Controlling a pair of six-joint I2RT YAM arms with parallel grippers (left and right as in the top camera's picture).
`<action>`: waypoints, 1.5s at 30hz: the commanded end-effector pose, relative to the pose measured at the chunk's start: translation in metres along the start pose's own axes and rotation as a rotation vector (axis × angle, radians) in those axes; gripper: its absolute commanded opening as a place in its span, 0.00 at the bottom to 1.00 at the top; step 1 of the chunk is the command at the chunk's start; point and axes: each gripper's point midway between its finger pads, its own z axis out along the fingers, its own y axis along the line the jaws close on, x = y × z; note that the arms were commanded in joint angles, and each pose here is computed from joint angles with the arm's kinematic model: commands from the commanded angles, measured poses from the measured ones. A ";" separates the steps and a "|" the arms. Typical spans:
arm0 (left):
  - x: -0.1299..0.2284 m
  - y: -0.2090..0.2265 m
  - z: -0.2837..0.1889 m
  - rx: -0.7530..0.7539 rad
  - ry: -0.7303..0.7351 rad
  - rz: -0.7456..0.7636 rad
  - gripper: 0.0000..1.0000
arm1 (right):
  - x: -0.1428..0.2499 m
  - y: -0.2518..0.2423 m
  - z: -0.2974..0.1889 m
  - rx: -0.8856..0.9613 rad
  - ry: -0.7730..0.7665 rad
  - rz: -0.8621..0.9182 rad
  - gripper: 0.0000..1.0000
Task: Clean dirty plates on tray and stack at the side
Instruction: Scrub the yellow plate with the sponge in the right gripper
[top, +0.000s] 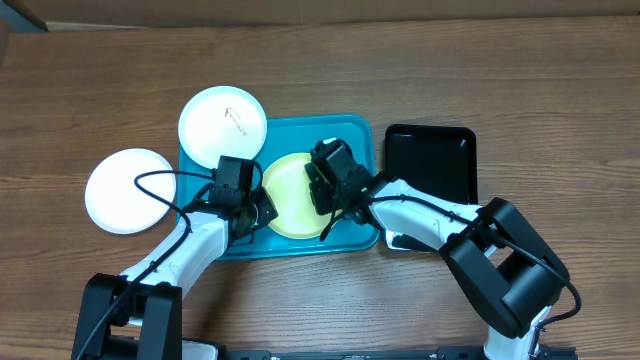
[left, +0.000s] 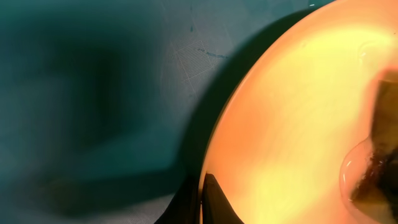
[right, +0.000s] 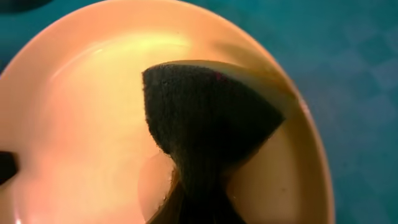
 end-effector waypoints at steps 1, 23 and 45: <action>0.008 0.006 0.004 -0.018 0.024 -0.016 0.04 | -0.008 0.033 -0.008 -0.110 0.002 -0.007 0.04; 0.008 0.006 0.004 -0.019 0.025 -0.012 0.04 | -0.012 -0.001 -0.051 0.019 0.050 0.086 0.04; 0.008 0.006 0.004 -0.018 0.024 -0.013 0.04 | 0.029 0.007 -0.004 -0.062 0.202 0.298 0.04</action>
